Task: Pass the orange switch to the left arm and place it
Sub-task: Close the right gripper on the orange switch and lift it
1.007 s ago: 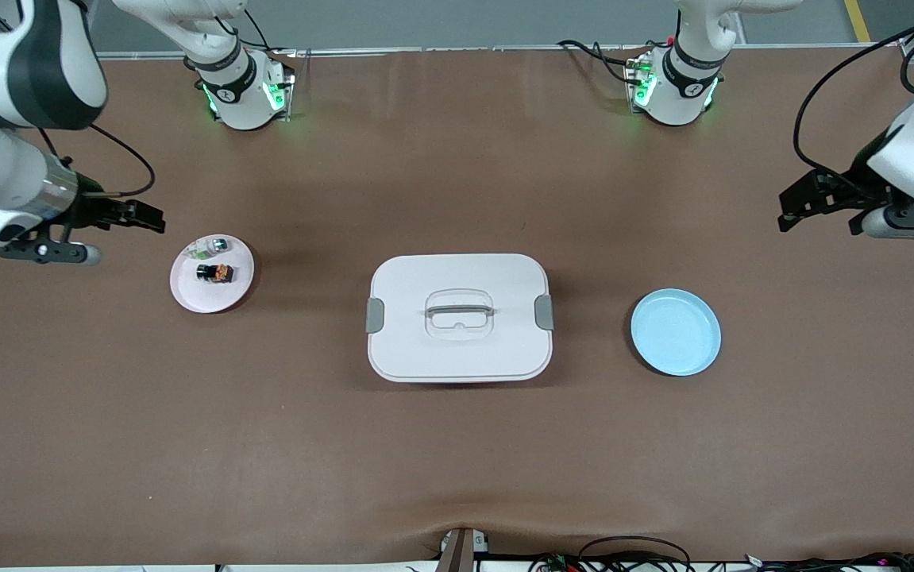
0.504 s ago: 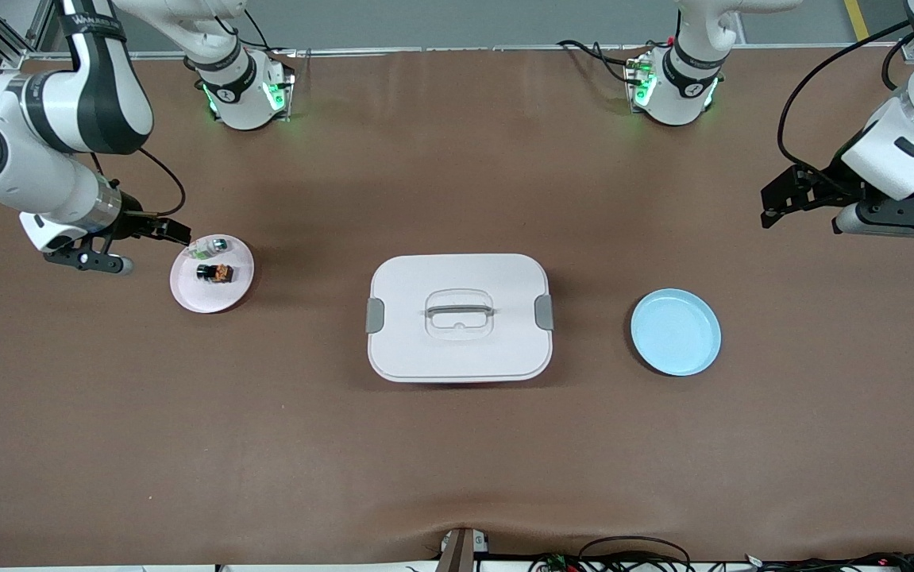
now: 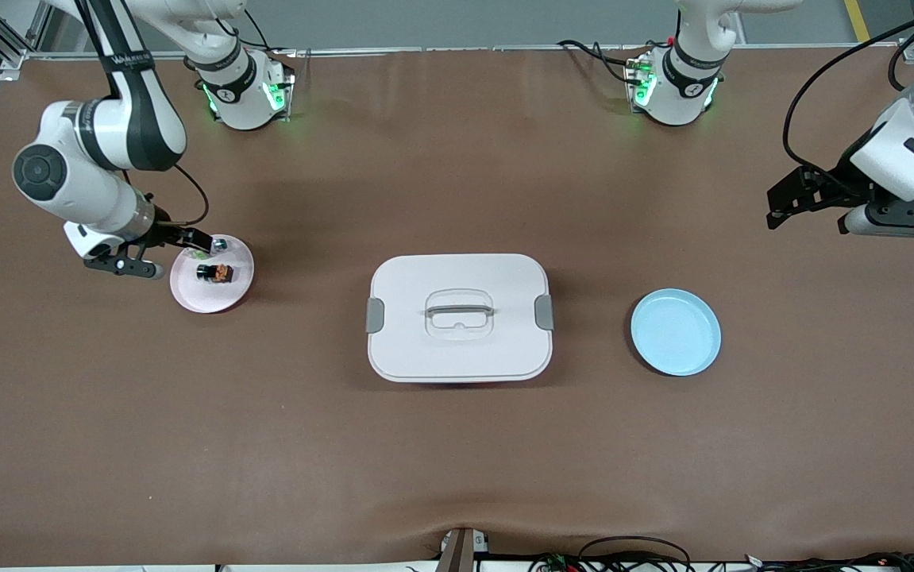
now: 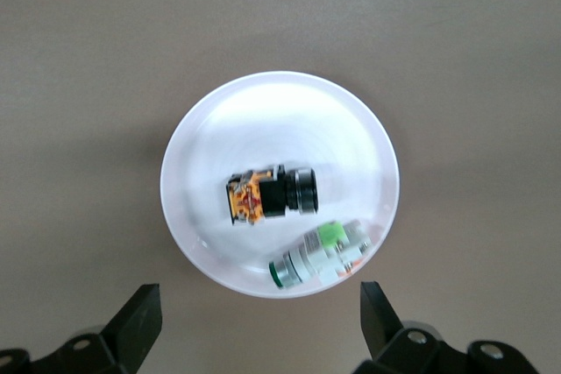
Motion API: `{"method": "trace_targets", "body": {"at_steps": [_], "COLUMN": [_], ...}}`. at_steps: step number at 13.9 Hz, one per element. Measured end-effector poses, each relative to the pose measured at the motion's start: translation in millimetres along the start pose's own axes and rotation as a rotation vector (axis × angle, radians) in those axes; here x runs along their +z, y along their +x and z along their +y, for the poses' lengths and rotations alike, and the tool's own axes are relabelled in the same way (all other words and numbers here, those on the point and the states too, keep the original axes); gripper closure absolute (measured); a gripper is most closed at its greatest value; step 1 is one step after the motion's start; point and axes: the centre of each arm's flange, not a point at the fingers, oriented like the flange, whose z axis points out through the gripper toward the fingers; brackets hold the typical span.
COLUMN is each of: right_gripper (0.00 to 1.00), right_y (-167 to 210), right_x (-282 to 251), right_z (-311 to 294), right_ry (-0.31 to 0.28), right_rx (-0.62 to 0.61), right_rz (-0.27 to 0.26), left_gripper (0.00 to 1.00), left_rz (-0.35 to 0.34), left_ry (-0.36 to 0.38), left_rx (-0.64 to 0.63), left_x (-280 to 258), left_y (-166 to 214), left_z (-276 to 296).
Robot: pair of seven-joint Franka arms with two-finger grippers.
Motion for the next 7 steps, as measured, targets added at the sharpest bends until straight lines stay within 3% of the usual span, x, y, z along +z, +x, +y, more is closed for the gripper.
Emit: {"method": "trace_targets", "body": {"at_steps": [7], "right_gripper": [0.0], "right_y": [6.4], "right_x": [75.0], "right_z": [3.2], "right_ry": [0.026], "right_rx": [0.011], "right_rz": [0.082], "left_gripper": [0.0], "left_rz": [0.0], "left_ry": [0.0], "left_rx": [-0.002], "left_x": [-0.2], "left_y": [0.1], "left_z": [-1.0]}}
